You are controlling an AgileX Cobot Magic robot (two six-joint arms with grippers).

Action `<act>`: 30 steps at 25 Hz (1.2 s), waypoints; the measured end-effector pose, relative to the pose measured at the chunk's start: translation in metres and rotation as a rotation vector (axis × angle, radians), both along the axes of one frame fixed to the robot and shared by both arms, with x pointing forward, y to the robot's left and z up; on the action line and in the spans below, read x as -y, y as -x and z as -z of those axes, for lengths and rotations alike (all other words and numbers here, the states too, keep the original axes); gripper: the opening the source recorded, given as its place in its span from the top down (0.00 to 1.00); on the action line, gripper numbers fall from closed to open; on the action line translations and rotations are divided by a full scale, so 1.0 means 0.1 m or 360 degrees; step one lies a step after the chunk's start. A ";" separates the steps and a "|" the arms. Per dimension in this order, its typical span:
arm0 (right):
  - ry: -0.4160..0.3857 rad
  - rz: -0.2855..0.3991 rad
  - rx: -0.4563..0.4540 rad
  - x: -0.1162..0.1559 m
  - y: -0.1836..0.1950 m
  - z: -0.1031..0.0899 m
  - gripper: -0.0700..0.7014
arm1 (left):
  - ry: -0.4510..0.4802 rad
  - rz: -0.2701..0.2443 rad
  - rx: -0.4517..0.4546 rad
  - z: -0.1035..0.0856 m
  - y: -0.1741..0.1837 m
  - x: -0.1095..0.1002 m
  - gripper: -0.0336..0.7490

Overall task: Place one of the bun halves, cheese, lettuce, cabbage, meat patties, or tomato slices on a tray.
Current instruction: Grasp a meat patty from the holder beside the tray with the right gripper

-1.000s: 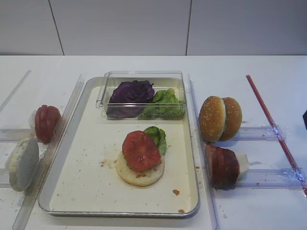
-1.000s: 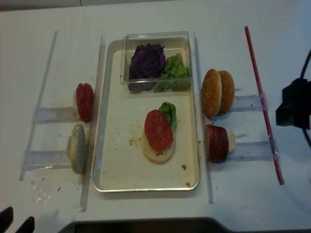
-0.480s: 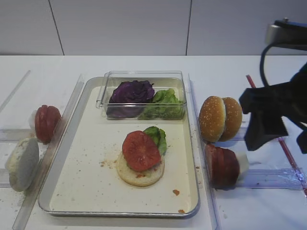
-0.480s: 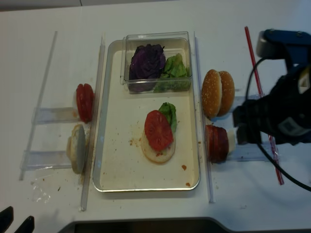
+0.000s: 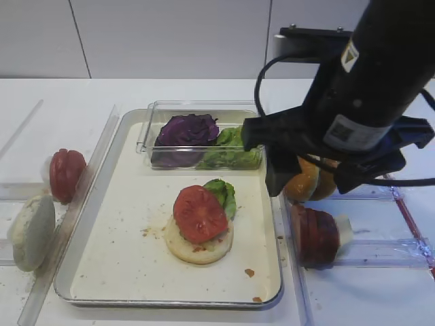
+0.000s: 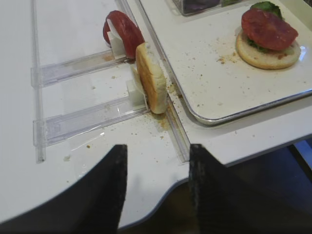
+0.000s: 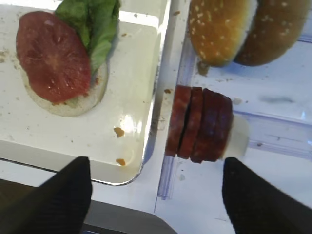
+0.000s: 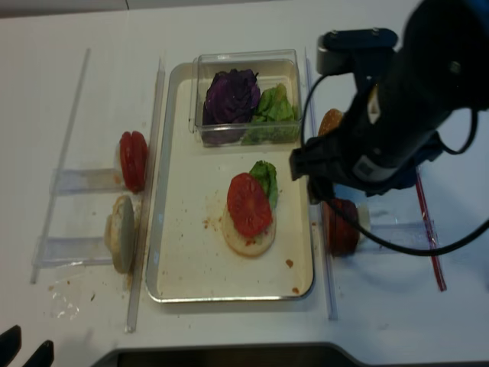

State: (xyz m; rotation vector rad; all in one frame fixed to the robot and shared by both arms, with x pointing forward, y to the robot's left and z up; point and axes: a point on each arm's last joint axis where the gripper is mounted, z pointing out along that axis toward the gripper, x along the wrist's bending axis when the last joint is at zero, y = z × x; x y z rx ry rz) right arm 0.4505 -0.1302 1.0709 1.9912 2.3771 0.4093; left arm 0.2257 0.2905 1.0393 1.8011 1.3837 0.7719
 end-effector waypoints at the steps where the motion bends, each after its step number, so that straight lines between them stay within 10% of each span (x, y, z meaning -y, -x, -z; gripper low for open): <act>1: 0.0011 -0.0012 -0.0008 -0.04 -0.02 0.03 0.17 | 0.0000 0.0000 0.0000 0.00 0.00 0.00 0.59; 19: 0.0013 -0.0020 0.0003 -0.14 -0.12 0.13 0.17 | 0.0000 0.0000 0.0000 0.00 0.00 0.00 0.59; 30: 0.0055 0.0170 -0.0152 -0.18 -0.15 0.29 0.17 | 0.0000 0.0000 0.0000 0.00 0.00 0.00 0.59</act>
